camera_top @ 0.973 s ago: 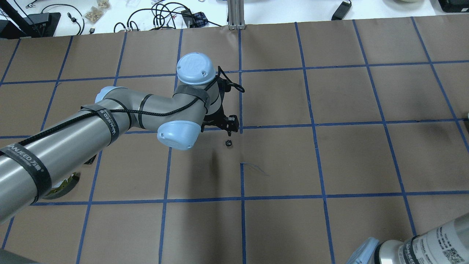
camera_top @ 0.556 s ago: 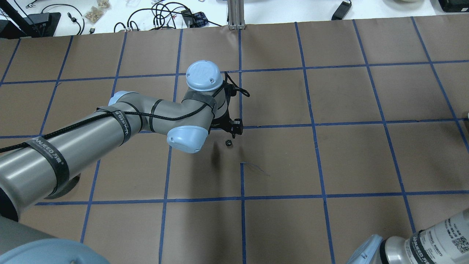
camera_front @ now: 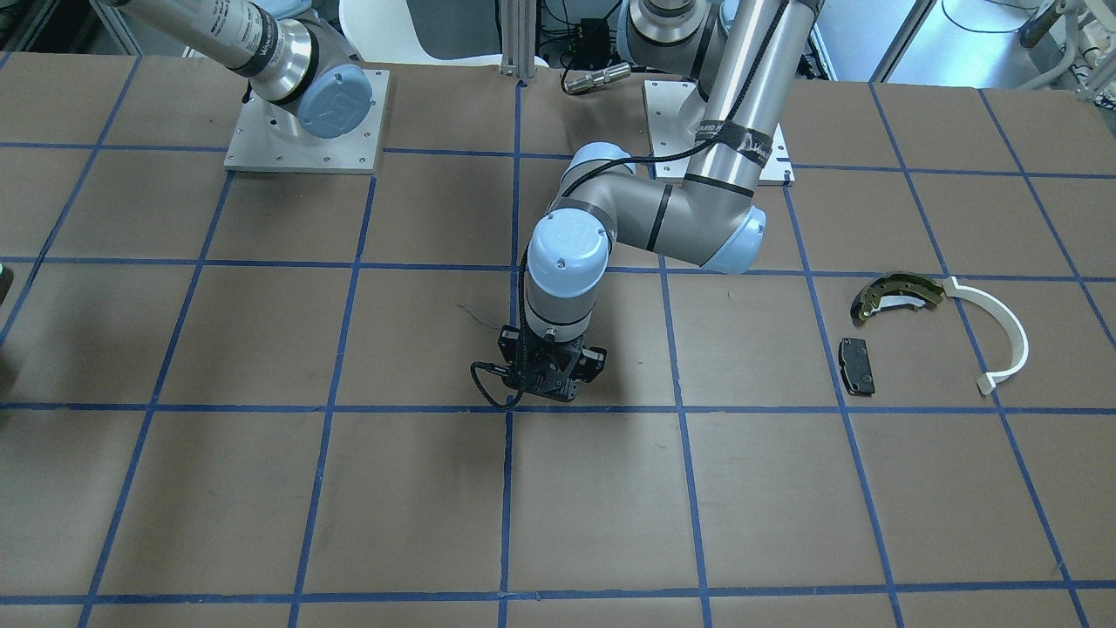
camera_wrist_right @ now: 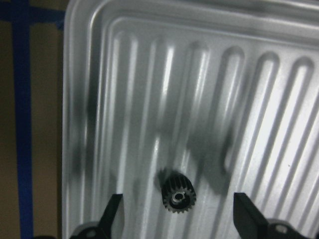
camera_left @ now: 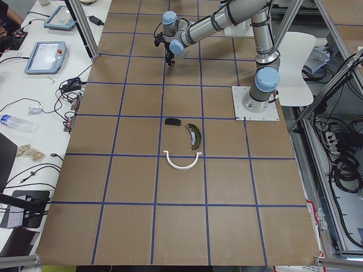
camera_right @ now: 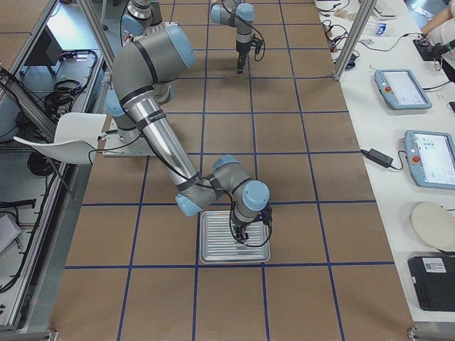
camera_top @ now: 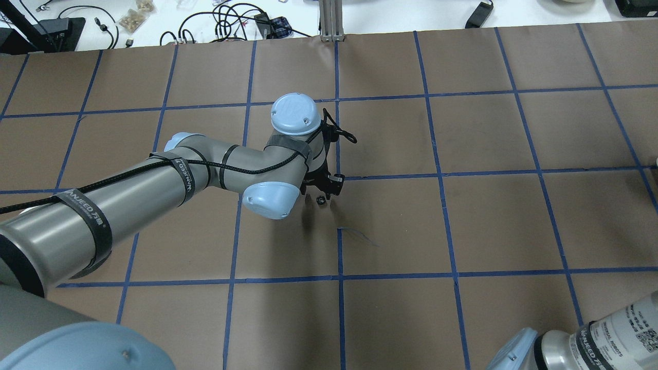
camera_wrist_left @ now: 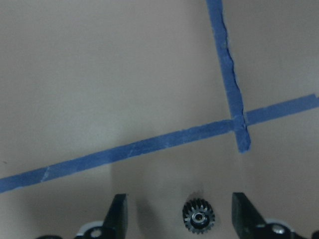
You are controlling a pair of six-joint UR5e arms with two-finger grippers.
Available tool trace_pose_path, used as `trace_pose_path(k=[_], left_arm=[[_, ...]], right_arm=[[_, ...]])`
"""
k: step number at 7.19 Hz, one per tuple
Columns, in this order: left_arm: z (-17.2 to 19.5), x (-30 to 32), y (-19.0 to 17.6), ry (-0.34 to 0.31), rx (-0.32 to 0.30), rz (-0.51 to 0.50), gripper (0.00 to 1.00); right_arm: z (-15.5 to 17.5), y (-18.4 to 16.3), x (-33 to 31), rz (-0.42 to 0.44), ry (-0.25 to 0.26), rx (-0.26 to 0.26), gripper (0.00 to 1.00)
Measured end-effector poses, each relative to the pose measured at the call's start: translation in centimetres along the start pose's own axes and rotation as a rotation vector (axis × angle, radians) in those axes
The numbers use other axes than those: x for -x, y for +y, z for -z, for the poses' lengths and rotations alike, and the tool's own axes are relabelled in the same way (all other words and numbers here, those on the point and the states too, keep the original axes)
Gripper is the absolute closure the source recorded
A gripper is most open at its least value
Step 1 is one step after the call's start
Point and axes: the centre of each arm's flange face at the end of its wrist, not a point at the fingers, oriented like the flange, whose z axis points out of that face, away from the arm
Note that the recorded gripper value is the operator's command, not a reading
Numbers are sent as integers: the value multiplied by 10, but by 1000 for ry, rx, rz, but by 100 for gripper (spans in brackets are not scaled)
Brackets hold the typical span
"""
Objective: Place bearing gear from tray to pile
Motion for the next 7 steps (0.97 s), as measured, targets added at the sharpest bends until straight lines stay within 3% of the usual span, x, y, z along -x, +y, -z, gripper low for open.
trace_pose_path(k=[1,2,3,4,5,7], left_arm=[[-2,0,1,-1,9,-1,45],[-4,0,1,-1,14,-1,60],[-5,0,2,-1,17,-2,90],[-5,-1,2,-1,19,-3,100],[-5,-1,2,-2,19,-5,100],[3,1,-2,-4,9,-8,100]], right_arm=[[-1,0,0,2,-1,2,59],[-2,0,0,9,-3,4,73],[-3,0,0,22,-3,6,83],[-3,0,0,30,-2,8,90],[-3,0,0,34,-2,8,100],[6,4,0,30,9,15,100]])
